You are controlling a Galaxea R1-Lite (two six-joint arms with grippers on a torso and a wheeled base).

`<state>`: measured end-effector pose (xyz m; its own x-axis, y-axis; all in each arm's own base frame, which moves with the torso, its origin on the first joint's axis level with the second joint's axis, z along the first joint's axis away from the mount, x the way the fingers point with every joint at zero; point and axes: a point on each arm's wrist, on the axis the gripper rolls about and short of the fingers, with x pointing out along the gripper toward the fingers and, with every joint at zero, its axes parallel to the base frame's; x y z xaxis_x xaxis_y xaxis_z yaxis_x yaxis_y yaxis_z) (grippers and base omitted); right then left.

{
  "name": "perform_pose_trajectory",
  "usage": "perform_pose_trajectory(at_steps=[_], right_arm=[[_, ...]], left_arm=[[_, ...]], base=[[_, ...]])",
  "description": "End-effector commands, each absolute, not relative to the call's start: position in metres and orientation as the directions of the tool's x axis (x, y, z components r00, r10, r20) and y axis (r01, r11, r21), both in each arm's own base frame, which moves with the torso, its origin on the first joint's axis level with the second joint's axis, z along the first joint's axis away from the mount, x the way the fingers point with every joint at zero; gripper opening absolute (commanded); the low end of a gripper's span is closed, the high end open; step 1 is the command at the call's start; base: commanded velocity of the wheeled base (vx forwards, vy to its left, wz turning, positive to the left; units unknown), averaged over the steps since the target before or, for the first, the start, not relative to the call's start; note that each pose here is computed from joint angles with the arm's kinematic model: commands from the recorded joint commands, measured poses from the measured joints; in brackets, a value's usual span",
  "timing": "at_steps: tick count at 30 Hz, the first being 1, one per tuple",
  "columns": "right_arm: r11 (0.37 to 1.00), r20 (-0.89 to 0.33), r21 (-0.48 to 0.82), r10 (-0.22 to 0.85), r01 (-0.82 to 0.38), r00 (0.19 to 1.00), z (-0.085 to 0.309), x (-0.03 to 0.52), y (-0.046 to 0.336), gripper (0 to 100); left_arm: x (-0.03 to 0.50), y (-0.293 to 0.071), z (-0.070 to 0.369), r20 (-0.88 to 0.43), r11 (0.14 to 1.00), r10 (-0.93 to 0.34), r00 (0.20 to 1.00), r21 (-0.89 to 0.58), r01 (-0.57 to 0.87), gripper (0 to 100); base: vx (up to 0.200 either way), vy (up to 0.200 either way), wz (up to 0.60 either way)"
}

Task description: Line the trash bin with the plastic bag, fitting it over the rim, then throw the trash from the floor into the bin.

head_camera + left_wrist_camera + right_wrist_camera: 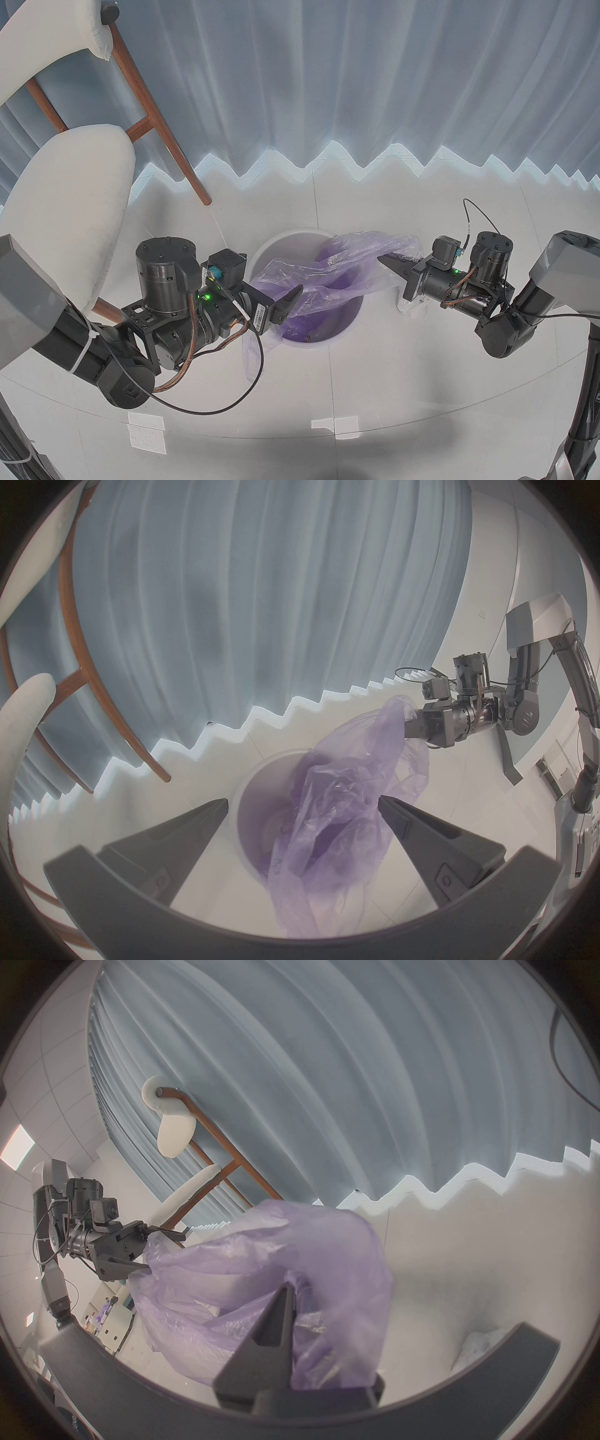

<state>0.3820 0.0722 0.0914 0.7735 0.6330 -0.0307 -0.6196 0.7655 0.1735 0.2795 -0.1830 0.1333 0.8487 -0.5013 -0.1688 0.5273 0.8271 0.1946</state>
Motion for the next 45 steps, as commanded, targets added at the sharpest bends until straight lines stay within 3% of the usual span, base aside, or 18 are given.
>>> perform_pose_trajectory(at_steps=[1, 27, 42, 43, 45], right_arm=[[0.763, -0.026, 0.171, 0.636, -0.623, 0.772, 0.093, 0.382, 0.073, 0], [0.765, -0.021, 0.168, 0.633, -0.622, 0.774, 0.095, 0.382, 0.072, 0], [0.763, 0.012, 0.149, 0.634, -0.629, 0.773, 0.101, 0.384, 0.073, 0], [0.765, 0.013, 0.150, 0.632, -0.626, 0.775, 0.102, 0.384, 0.073, 0], [0.766, 0.016, 0.148, 0.631, -0.626, 0.776, 0.102, 0.384, 0.073, 0]], left_arm=[[0.282, -0.179, 0.133, -0.169, 0.835, -0.489, 0.856, 0.194, 0.516, 100], [0.292, -0.153, 0.133, -0.178, 0.873, -0.417, 0.891, 0.193, 0.448, 100], [0.283, -0.157, 0.108, -0.275, 0.849, -0.433, 0.858, 0.194, 0.491, 100], [0.285, -0.159, 0.105, -0.280, 0.848, -0.434, 0.856, 0.194, 0.493, 0], [0.288, -0.161, 0.104, -0.281, 0.848, -0.434, 0.856, 0.194, 0.494, 0]], base=[[0.000, 0.000, 0.00], [0.000, 0.000, 0.00], [0.000, 0.000, 0.00], [0.000, 0.000, 0.00], [0.000, 0.000, 0.00]])
